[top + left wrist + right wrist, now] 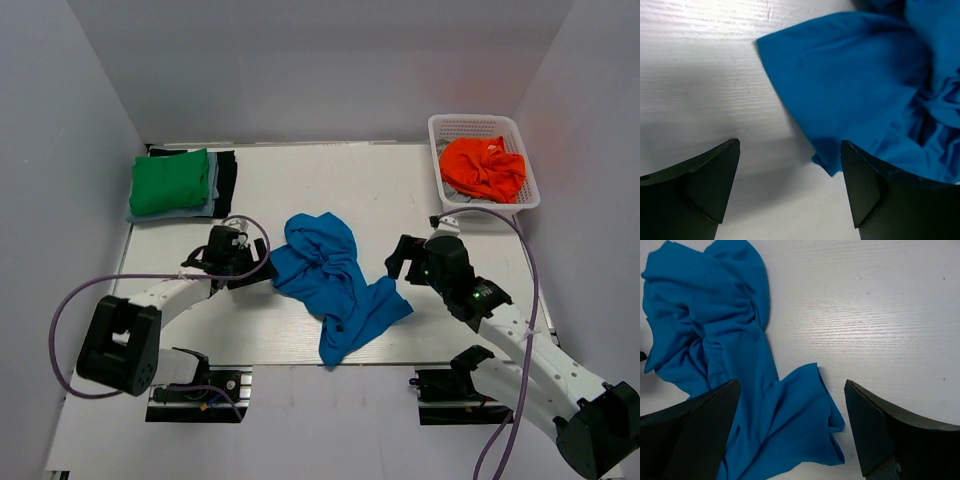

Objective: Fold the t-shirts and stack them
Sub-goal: Flatten out the tshirt

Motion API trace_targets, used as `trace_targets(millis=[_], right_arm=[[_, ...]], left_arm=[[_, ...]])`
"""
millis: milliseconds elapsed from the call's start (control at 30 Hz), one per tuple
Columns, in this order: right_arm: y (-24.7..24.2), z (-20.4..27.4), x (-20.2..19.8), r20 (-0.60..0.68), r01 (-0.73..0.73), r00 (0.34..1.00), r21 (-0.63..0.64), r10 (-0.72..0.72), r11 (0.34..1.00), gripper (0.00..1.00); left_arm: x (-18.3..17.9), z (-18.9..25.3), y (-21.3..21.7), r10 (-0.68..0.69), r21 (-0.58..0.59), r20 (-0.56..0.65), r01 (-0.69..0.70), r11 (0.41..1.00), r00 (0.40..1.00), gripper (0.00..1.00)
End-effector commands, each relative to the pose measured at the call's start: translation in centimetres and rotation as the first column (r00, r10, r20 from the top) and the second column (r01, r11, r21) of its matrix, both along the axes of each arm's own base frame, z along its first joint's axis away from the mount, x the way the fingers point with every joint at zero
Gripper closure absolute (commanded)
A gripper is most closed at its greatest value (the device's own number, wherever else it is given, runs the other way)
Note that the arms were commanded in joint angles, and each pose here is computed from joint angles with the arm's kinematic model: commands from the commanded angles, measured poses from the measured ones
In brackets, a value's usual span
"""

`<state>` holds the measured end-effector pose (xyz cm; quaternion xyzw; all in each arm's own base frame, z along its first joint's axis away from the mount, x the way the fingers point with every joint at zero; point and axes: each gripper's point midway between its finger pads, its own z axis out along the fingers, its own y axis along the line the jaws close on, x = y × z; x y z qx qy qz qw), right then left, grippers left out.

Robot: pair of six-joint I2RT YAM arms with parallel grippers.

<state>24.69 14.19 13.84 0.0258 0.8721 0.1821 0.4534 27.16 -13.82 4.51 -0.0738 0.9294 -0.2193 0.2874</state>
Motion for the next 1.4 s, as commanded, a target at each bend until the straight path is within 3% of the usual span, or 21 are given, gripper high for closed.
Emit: trace_targets(millis=[0, 233, 333, 367, 400, 467, 500, 867, 1067, 1133, 1200, 1233, 1267, 1333, 1367], right_arm=[[0.6, -0.9, -0.8, -0.045, -0.05, 0.998, -0.003, 0.05, 0.999, 0.1], [0.7, -3.6, -1.8, -0.106, -0.091, 0.99, -0.024, 0.088, 0.996, 0.1], [0.9, -4.8, -1.9, -0.13, -0.109, 0.986, -0.04, 0.103, 0.993, 0.1], [0.9, -5.0, -1.9, -0.134, -0.112, 0.985, -0.044, 0.106, 0.993, 0.1], [1.2, -5.1, -1.8, -0.126, -0.121, 0.985, -0.032, 0.116, 0.992, 0.1], [1.6, -6.3, -2.1, -0.159, -0.145, 0.978, -0.032, 0.138, 0.989, 0.1], [1.8, -6.6, -2.1, -0.158, -0.154, 0.976, -0.028, 0.148, 0.988, 0.1], [-0.9, -11.5, -3.6, -0.33, -0.094, 0.944, -0.205, 0.022, 0.974, 0.16], [-0.4, -12.3, -6.8, -0.439, -0.141, 0.896, -0.14, 0.066, 0.98, 0.19], [0.9, -12.1, -7.6, -0.461, -0.176, 0.879, -0.071, 0.124, 0.982, 0.24], [1.7, -11.8, -7.7, -0.454, -0.193, 0.877, -0.033, 0.158, 0.981, 0.38], [2.0, -11.7, -7.6, -0.446, -0.201, 0.879, -0.022, 0.171, 0.979, 0.48], [2.2, -11.5, -7.4, -0.436, -0.203, 0.883, -0.017, 0.175, 0.979, 0.68], [2.6, -10.6, -6.2, -0.393, -0.192, 0.904, -0.02, 0.168, 0.981, 0.84], [2.4, -9.8, -5.0, -0.349, -0.165, 0.926, -0.041, 0.14, 0.986, 1.0]], left_arm=[[1.3, 0.1, -1.5, -0.04, -0.005, 0.027, 0.041, 0.999, 0.999, 0.09], [2.0, -4.3, -2.6, -0.035, 0.08, -0.089, 0.042, 0.996, 0.995, 0.15], [2.2, -5.9, -3.3, -0.047, 0.114, -0.126, 0.062, 0.992, 0.991, 0.29], [2.2, -6.2, -3.3, -0.045, 0.137, -0.141, 0.064, 0.988, 0.989, 0.37], [2.4, -6.5, -2.8, -0.017, 0.165, -0.148, 0.041, 0.985, 0.989, 0.55], [2.4, -6.9, -2.5, -0.004, 0.202, -0.165, 0.038, 0.979, 0.986, 0.76], [2.3, -7.0, -2.3, 0.003, 0.215, -0.17, 0.034, 0.976, 0.985, 0.99], [2.8, -0.7, -1.9, 0.026, 0.174, 0.0, -0.026, 0.984, 1.0, 1.0], [2.4, 1.5, -1.8, 0.035, 0.133, 0.064, -0.044, 0.99, 0.997, 1.0], [2.2, 1.9, -1.9, 0.03, 0.125, 0.067, -0.038, 0.991, 0.997, 1.0], [2.0, 2.1, -1.8, 0.03, 0.125, 0.067, -0.038, 0.991, 0.997, 1.0], [2.1, 2.4, -1.8, 0.023, 0.125, 0.08, -0.033, 0.992, 0.997, 1.0], [2.4, 3.2, -1.9, 0.024, 0.114, 0.1, -0.035, 0.993, 0.995, 1.0], [2.2, 3.6, -2.0, 0.011, 0.111, 0.107, -0.023, 0.994, 0.994, 1.0], [2.6, 5.0, -2.2, 0.013, 0.093, 0.141, -0.027, 0.995, 0.99, 1.0]])
